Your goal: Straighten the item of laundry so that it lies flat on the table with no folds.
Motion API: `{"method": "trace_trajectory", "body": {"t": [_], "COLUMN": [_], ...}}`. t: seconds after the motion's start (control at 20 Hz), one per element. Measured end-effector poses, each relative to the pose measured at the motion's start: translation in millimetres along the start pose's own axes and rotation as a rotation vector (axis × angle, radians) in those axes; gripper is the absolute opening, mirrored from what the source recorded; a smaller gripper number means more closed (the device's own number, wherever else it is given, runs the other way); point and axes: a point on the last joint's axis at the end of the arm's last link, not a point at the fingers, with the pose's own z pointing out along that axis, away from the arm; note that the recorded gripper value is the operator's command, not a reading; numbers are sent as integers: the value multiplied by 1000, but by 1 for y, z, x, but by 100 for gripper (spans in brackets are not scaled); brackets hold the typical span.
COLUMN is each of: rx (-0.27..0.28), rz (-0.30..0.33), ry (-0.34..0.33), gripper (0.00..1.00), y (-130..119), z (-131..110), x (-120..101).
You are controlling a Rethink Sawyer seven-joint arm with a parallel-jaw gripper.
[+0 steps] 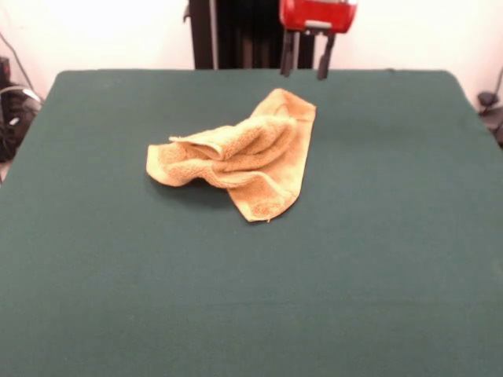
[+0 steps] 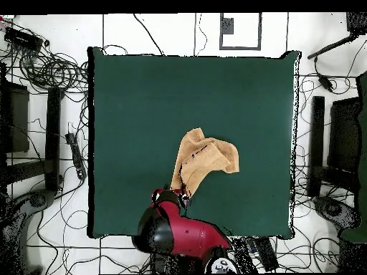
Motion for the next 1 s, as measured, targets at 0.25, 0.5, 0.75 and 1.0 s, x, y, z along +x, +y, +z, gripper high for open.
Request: {"method": "trace_trajectory", "body": {"t": [0.25, 0.5, 0.75, 1.0], "rx": [10, 20, 31, 34], "rz": [6, 25, 53, 58], "ry": [-25, -36, -33, -29], "gripper": [100, 100, 100, 100], "y": [-8, -23, -40, -46], "z": [12, 33, 50, 69], "x": [-20, -37, -45, -50]}}
